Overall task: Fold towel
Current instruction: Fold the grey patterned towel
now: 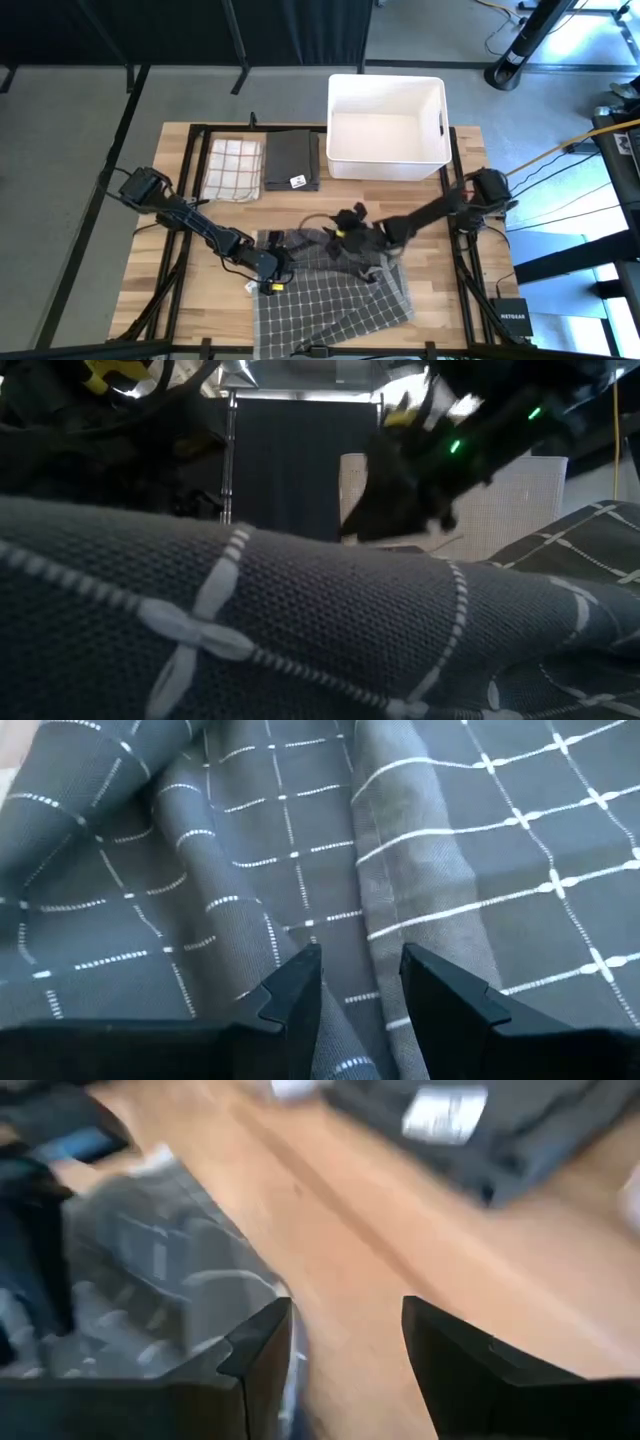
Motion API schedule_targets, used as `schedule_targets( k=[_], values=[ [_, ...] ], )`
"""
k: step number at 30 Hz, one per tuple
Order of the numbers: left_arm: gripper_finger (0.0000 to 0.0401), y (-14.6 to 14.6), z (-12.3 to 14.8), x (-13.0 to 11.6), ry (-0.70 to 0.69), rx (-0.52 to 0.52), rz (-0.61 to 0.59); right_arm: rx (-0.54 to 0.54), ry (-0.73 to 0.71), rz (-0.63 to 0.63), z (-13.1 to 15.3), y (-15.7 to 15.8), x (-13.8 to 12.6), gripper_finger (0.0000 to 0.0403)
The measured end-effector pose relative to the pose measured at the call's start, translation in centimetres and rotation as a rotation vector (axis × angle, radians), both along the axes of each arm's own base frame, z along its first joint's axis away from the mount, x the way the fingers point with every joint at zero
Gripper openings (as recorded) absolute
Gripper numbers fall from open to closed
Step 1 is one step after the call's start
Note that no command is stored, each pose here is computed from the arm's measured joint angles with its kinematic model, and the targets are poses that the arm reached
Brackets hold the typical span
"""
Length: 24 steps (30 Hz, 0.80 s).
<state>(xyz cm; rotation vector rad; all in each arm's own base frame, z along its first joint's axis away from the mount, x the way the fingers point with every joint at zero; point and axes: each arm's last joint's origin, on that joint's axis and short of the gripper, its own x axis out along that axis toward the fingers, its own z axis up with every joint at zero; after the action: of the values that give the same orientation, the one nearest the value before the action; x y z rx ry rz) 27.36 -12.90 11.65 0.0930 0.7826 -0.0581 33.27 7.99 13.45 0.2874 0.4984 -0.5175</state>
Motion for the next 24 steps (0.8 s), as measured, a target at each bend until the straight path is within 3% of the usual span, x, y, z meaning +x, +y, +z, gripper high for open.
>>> schedule_targets(
  k=[3, 6, 10, 13, 19, 24],
  values=[
    [0.0131, 0.0, -0.1, 0.0, 0.001, 0.001, 0.000, 0.097, 0.021, 0.049, -0.7, -1.7, 0.7, 0.0195],
    [0.0131, 0.0, -0.1, 0.0, 0.004, 0.007, -0.006, 0.119, 0.064, 0.254, -0.8, -1.6, 1.0, 0.0195],
    [0.0131, 0.1, -0.2, -0.1, 0.022, 0.020, -0.003, 0.210, 0.105, 0.475, -0.9, 0.8, 0.5, 0.0195],
    [0.0131, 0.2, -0.3, -0.2, 0.028, 0.029, 0.008, 0.216, 0.162, 0.557, -1.9, 3.4, -0.4, 0.0195],
    [0.0131, 0.1, 0.3, 0.0, 0.015, 0.008, 0.029, 0.123, 0.195, 0.552, -3.8, 7.7, -2.1, 0.0195],
    [0.0131, -0.6, 4.4, 0.5, -0.031, -0.035, 0.024, 0.006, 0.190, 0.486, -4.3, 8.9, -3.0, 0.0195]
  ],
)
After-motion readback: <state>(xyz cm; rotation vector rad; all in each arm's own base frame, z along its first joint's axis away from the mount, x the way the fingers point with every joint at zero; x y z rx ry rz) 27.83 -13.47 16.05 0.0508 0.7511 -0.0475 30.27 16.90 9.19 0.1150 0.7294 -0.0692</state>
